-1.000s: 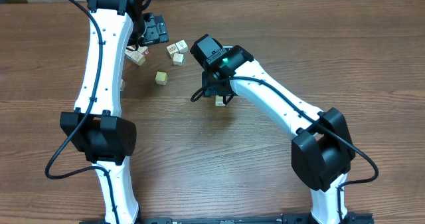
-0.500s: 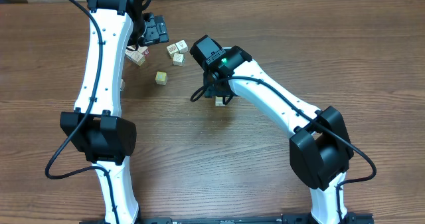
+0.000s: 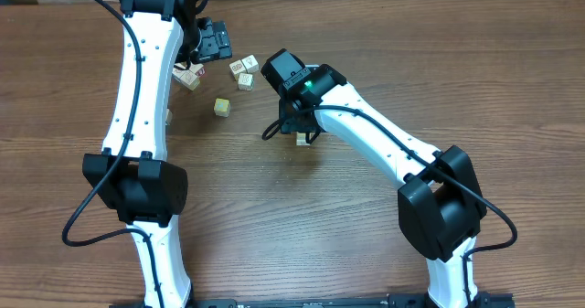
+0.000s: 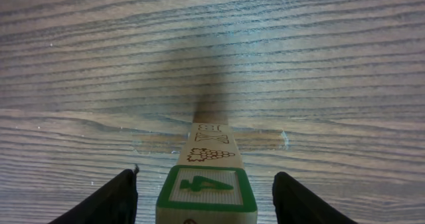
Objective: Form a tower
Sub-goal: 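Open the right gripper to release the block on the tower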
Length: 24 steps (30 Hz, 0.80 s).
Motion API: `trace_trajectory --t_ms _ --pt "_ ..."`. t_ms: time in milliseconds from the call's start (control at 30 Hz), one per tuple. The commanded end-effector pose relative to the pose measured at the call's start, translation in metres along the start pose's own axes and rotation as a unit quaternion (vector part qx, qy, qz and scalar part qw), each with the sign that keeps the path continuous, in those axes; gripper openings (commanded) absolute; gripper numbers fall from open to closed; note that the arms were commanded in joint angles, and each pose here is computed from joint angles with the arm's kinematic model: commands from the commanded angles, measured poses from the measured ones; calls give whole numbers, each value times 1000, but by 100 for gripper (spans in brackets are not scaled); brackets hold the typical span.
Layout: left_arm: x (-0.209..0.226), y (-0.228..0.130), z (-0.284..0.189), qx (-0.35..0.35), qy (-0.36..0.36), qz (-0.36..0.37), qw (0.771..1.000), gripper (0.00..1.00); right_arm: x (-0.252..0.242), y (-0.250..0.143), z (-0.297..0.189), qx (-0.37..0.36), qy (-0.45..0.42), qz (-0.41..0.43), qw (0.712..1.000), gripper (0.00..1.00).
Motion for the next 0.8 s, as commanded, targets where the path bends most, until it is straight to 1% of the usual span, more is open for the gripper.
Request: trace_trajectory --t_ms 0,67,267,767 --pt "-2 2 -10 -14 -7 -7 1000 99 -3 2 3 -5 -8 4 1000 64" --pt "-2 2 -10 -14 -7 -7 1000 99 -3 3 3 -6 -7 4 1000 70" --pt "-2 2 -10 -14 -7 -7 1000 99 -1 5 3 -12 -1 5 1000 100" --pt "-2 2 -10 -14 -7 -7 1000 100 -1 5 3 -12 -1 5 1000 100"
Point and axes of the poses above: each gripper's point midway between its finger pads, its own z axis out along the fingers, its own x axis along the line the jaws close on, y = z × x, the point moved 6 cm from there along -z, back along the fingers, and after that the axes turned 8 degrees about z, right-handed, at the moved point
